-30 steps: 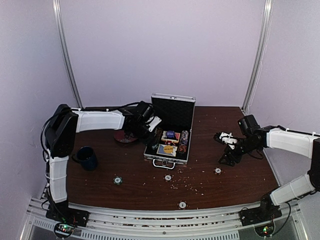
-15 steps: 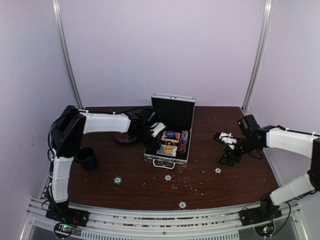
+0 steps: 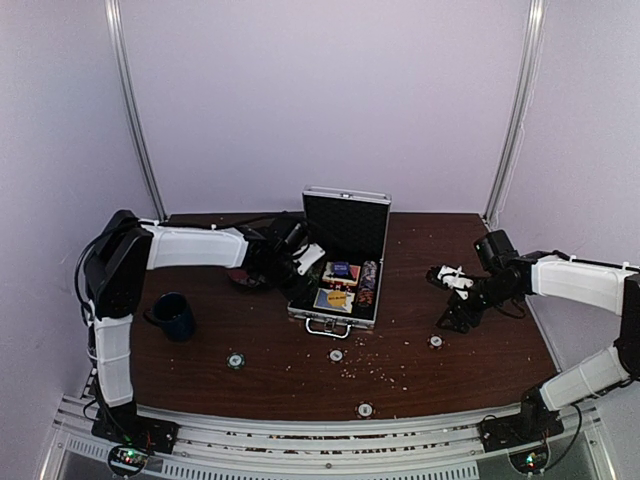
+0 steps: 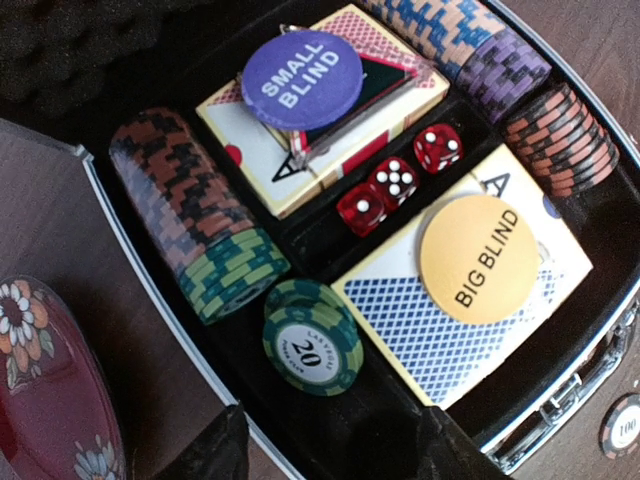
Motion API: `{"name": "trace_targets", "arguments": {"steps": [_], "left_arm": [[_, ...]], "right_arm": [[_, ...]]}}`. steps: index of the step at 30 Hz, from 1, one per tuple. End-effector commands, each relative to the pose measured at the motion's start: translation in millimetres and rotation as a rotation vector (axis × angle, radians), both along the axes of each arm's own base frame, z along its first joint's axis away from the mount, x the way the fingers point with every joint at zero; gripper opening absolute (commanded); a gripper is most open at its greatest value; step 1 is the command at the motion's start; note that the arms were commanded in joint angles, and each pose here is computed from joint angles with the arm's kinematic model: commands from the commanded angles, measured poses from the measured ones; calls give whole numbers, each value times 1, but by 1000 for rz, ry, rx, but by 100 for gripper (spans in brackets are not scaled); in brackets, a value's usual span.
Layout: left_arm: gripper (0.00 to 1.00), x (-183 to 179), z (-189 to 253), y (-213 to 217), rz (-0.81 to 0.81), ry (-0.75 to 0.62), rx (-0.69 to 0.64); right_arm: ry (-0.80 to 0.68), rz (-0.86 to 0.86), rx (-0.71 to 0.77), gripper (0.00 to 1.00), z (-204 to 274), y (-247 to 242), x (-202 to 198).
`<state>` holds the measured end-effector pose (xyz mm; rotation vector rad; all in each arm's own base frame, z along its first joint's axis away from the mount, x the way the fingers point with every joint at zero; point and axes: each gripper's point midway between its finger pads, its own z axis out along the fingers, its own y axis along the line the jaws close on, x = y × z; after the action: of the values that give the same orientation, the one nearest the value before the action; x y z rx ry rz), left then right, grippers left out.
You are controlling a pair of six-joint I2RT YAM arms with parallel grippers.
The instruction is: Pack up texas hold em set
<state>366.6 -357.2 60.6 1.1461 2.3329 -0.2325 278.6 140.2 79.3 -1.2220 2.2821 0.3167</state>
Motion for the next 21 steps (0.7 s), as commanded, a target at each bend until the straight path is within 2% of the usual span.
{"name": "trace_targets", "arguments": {"steps": [1, 15, 21], "left_arm": [[59, 4, 11, -5, -15, -20, -33], [57, 15, -30, 1, 10, -11, 66], [58, 29, -37, 4, 53, -54, 98]], "right_arm": [[-23, 12, -18, 74, 6, 2, 6], [-20, 14, -20, 74, 5, 2, 5], [-19, 14, -22, 74, 5, 2, 5]]}}
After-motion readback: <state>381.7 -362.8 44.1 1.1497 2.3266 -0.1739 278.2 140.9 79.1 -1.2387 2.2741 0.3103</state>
